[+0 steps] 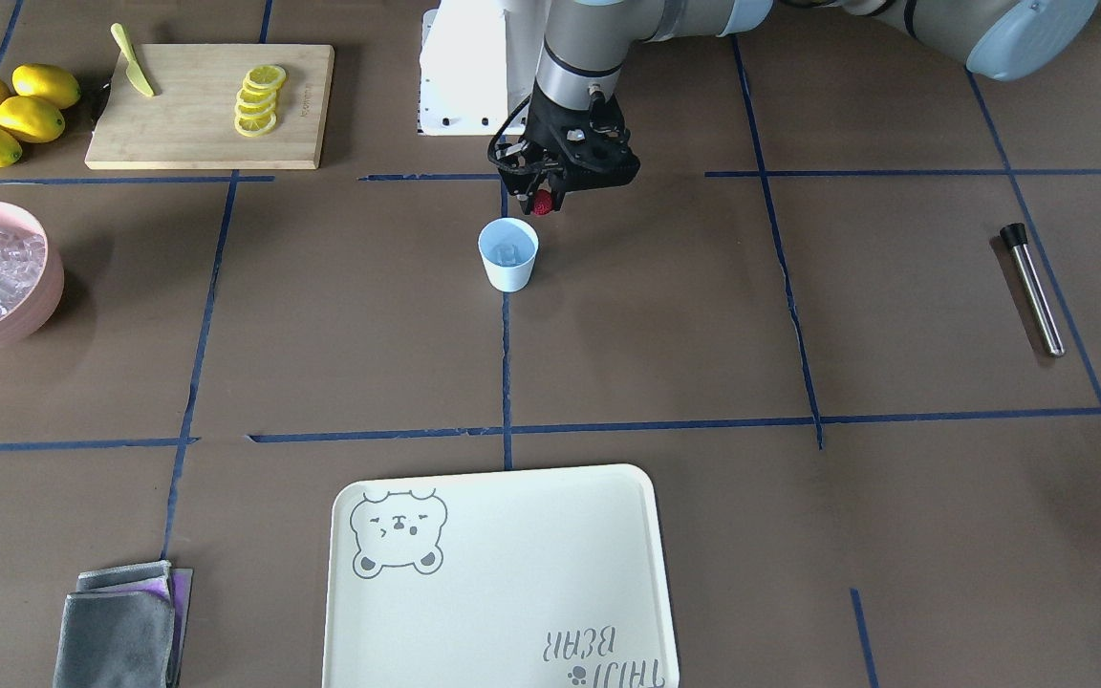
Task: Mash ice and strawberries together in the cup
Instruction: 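Carry the strawberry with the left gripper over the light-blue cup, then open the left gripper to drop the strawberry into the cup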
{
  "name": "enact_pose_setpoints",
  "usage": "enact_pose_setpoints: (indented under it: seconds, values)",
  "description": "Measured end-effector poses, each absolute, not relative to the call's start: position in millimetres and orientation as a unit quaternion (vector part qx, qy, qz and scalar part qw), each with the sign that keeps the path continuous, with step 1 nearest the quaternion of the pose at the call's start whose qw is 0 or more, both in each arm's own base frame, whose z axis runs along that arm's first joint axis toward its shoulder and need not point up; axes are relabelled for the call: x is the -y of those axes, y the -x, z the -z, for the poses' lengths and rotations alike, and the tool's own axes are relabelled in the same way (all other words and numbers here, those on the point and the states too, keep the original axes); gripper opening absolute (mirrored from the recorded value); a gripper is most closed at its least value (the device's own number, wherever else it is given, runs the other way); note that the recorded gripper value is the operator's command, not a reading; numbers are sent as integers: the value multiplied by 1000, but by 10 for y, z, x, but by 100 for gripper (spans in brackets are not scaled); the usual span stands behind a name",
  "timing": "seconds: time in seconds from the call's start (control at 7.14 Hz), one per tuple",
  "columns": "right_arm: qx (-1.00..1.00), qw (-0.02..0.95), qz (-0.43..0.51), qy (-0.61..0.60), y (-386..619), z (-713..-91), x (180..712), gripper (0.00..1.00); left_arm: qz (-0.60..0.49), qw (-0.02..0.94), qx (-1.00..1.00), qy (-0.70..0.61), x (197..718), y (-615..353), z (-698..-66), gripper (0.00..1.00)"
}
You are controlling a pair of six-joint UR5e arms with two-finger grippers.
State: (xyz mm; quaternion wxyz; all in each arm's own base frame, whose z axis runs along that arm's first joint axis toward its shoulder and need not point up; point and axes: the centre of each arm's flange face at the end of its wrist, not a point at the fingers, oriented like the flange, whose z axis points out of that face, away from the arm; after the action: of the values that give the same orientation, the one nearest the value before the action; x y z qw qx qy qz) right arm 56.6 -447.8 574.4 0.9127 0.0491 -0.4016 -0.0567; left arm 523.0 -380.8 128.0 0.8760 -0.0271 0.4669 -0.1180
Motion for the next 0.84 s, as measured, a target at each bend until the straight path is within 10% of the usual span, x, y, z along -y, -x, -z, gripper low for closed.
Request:
enact_pose_setpoints:
  seconds: [0.42, 0.56, 0.7, 0.84]
  values:
    - [403, 912, 55, -49, -578, -5755, 4463, 99, 113, 873, -473, 22, 3870, -5584, -1342, 4]
    - [403, 912, 55, -49, -579, -5754, 4463, 99, 111, 874, -473, 23, 3854, -5616, -1358, 28]
    - [403, 912, 55, -49, -580, -5753, 4462, 99, 110, 874, -473, 24, 3840, -5631, -1364, 96]
    - [403, 912, 55, -49, -579, -5750, 4462, 99, 108, 874, -472, 23, 3835, -5635, -1375, 100]
